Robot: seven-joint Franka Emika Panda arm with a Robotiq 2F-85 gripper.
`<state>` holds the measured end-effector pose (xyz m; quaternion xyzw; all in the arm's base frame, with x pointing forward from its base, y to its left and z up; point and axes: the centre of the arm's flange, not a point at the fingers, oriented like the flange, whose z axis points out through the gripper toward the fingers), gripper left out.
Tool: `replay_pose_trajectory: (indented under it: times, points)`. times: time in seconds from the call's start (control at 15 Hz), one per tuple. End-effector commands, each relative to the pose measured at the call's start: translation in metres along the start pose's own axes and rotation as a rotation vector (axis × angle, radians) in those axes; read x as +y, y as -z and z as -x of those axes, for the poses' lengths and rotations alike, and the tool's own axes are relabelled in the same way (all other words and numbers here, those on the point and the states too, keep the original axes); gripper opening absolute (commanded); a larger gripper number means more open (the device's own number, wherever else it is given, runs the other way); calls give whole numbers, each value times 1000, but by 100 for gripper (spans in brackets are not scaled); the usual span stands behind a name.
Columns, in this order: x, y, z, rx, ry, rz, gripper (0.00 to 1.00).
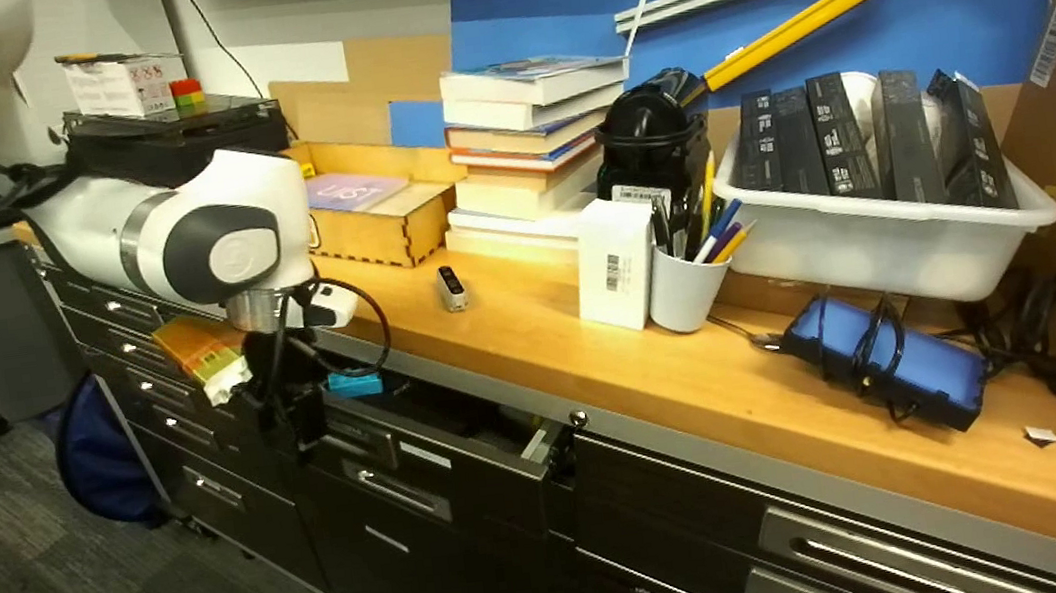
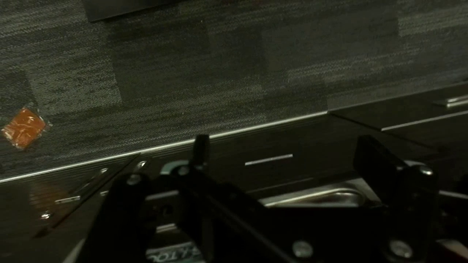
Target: Place the blue block inside the open drawer then close the drawer
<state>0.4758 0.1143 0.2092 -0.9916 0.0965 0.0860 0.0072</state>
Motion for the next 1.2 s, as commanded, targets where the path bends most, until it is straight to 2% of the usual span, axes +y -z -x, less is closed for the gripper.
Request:
replay_pose_trajectory:
  times: [0.0,0.27,0.53,0.73,0.87,1.07,1.13]
  points:
    - [0,10,-39,98,-169,-3,100]
    - [5,11,-51,180,-351,10,100]
    - [1,10,-33,223,-467,36,100]
    - [-6,30,-5,240,-480,-6,100]
    - [-12,51,17,268,-446,-42,100]
    - [-24,92,54,296,-358,-146,100]
    - [-26,57,15,263,-404,-69,100]
